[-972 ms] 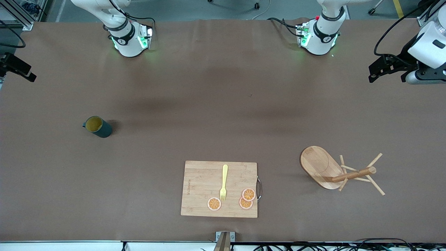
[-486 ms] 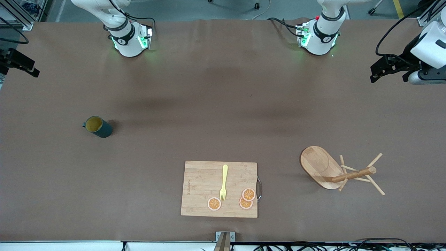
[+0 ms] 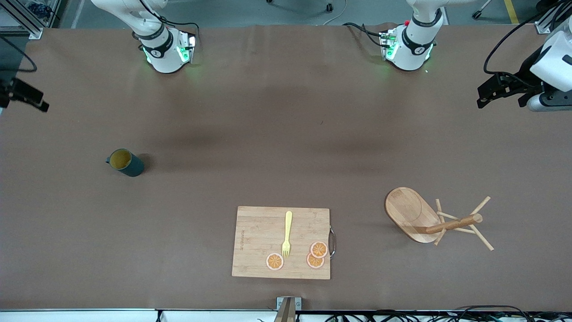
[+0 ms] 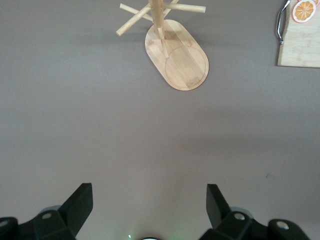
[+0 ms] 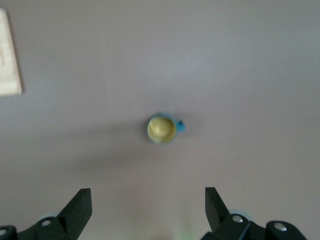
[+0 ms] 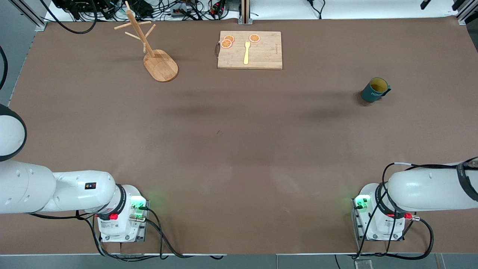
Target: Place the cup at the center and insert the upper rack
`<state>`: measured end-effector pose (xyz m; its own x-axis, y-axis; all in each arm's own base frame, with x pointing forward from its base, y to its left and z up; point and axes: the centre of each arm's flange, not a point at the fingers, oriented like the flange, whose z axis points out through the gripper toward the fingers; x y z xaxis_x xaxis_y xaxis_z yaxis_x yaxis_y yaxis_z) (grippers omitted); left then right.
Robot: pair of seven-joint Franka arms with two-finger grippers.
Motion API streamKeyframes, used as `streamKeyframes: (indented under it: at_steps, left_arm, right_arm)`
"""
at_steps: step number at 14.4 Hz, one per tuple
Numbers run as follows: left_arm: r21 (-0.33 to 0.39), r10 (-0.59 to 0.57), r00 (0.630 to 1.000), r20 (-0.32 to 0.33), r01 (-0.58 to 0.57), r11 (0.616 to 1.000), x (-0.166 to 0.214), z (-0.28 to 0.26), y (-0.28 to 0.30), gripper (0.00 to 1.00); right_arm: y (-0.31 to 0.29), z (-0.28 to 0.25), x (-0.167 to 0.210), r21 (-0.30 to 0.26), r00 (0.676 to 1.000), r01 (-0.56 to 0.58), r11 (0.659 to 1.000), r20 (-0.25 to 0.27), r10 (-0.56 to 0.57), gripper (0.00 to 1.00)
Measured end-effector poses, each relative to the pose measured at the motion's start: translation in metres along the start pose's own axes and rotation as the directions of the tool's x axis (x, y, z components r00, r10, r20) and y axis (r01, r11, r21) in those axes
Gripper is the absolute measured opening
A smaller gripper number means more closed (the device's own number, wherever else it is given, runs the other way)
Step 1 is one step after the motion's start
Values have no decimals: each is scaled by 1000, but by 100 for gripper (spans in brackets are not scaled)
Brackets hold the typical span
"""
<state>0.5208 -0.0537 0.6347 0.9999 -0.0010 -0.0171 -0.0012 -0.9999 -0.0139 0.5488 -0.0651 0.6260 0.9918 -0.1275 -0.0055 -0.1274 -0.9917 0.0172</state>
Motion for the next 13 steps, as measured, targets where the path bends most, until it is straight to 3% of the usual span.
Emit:
streamKeyframes:
  at_steps: [3, 6, 9, 13]
  left_arm:
    - [0, 4, 1000, 2, -4, 1000, 2, 1, 3, 100]
    - [-1, 6, 1000, 5, -6, 1000, 5, 4, 3, 100]
    - [-5, 14, 1000, 14, -14, 1000, 13, 16, 8, 100]
    - [-11, 32, 998, 45, -31, 999, 29, 41, 27, 100]
  right_arm:
    - [4, 62, 44, -12, 1000, -5, 1000, 12, 5, 100]
    - [6, 122, 62, -16, 999, 50, 999, -2, -50, 100]
    - [27, 193, 57, -25, 980, 195, 980, -42, -196, 100]
    - [38, 290, 31, -30, 937, 347, 938, -32, -348, 100]
